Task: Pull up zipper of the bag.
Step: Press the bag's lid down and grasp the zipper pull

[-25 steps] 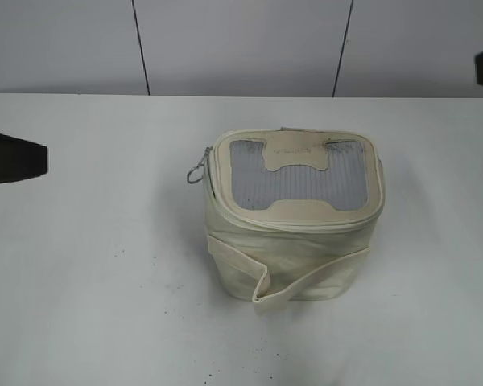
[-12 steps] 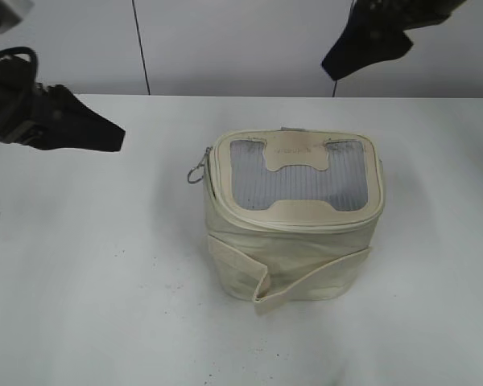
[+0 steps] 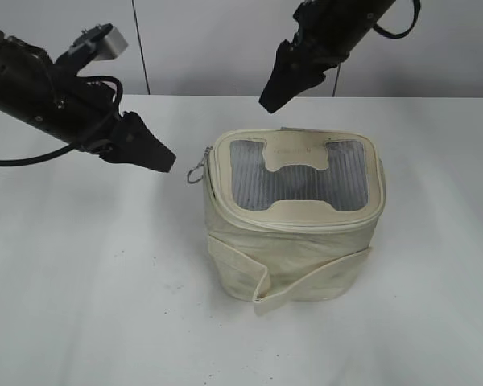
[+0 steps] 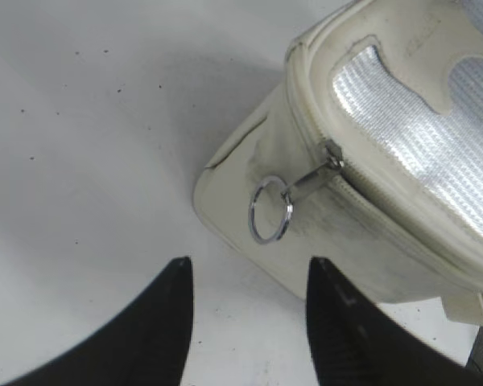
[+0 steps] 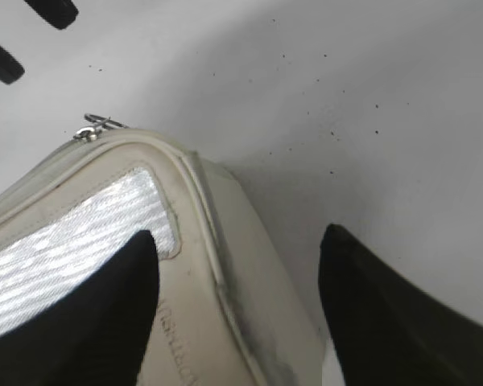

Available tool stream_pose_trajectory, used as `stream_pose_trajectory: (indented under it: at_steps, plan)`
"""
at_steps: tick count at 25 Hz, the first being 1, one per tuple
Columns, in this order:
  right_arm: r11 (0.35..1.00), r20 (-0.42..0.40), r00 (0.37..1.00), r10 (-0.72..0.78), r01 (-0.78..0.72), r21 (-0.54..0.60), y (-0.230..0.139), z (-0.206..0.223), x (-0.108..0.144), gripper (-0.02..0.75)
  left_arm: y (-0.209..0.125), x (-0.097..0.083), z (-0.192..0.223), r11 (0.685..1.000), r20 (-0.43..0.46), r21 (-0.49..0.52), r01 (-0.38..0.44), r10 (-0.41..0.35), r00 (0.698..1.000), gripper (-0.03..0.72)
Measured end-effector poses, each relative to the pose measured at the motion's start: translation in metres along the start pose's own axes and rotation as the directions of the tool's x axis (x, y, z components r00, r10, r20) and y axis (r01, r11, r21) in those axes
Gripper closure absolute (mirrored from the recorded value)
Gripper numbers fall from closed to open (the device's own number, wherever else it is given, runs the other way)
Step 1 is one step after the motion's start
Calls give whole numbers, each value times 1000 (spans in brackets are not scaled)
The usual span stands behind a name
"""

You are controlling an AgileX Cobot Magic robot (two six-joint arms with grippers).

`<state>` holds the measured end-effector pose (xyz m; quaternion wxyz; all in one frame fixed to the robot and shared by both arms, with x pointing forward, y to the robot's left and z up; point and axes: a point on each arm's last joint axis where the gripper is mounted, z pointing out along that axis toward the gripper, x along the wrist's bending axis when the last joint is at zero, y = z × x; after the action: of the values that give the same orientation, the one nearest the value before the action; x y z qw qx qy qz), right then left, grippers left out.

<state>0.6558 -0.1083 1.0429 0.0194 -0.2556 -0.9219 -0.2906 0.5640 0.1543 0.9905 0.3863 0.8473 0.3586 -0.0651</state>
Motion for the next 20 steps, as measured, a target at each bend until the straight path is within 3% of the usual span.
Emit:
stream_pose_trajectory:
  at_steps: [10,14,17,20]
  plan:
    - [998,-90,996,-16,22,65,-5,56,-4,290,-4,3,15,999,18,37,4,-4,1000,316]
    - [998,-97,995,-10,17,65,-6,60,-5,300,-4,4,17,999,18,42,7,-7,1000,316]
    - [998,-107,994,-7,15,66,-6,60,-5,380,0,5,16,999,13,34,-4,3,1000,302]
    - [998,-120,993,-8,16,67,-6,60,-4,510,11,6,11,999,-5,9,-35,35,999,257]
